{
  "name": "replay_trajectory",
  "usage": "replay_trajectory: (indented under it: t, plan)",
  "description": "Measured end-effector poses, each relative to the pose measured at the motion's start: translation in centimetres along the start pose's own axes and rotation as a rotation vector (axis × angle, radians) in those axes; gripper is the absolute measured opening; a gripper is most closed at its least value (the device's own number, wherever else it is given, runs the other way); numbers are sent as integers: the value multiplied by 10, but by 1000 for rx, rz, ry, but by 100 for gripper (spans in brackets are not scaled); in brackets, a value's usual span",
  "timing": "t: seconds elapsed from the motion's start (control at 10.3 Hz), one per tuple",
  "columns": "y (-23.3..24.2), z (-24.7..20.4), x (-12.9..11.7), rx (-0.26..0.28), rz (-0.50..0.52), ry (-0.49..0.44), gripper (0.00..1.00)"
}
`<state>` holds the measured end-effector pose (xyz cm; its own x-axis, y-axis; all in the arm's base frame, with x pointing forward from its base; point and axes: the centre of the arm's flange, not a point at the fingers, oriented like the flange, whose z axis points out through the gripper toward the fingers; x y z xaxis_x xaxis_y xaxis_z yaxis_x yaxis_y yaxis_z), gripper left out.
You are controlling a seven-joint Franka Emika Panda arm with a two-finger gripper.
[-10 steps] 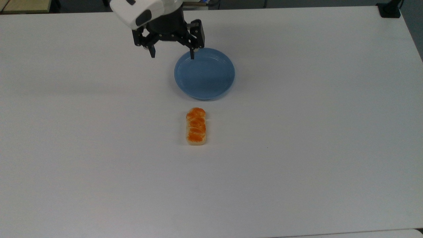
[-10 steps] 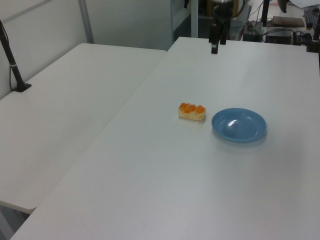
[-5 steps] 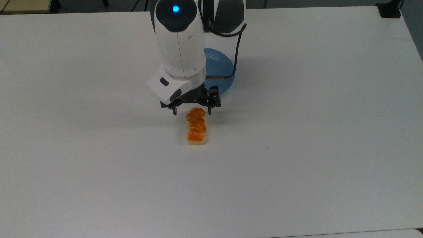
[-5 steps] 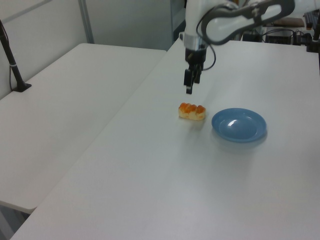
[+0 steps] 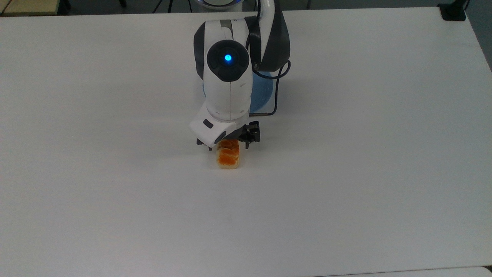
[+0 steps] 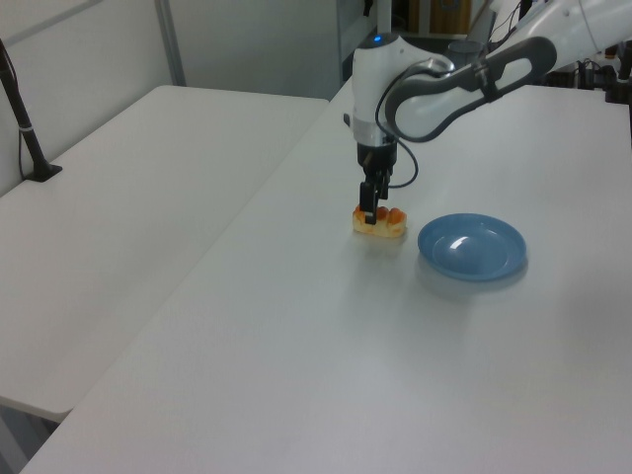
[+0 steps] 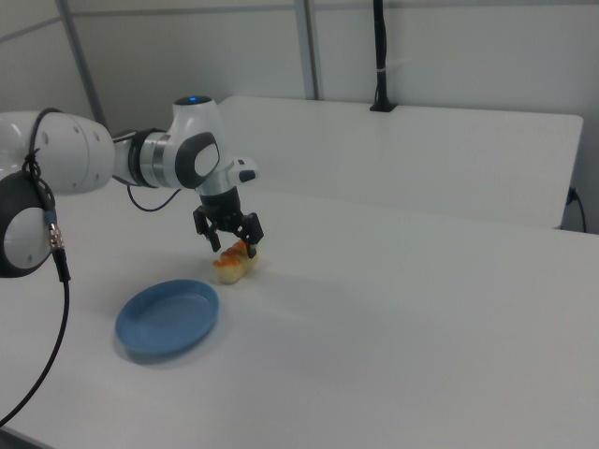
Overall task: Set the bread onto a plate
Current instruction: 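Lower the open gripper around the bread roll and close it, then lift the bread roll and carry it over the blue plate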
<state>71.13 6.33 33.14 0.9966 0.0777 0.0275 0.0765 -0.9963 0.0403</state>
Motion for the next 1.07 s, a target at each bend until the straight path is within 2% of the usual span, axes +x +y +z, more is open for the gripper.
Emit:
replay_trajectory:
  t: [0.2,0.29,0.39,0.49,0.68,0.78,1.07]
  plan:
    - [-6,23,6,-2,18,25,91]
    - [-6,26,7,-5,27,30,71]
    - [-4,23,9,-6,33,36,63]
    - [-3,18,11,-6,42,47,49]
    - [-2,-9,11,-3,119,74,46]
    - [-1,-27,-1,-5,136,66,46]
    - [-3,-66,-65,-11,184,36,46]
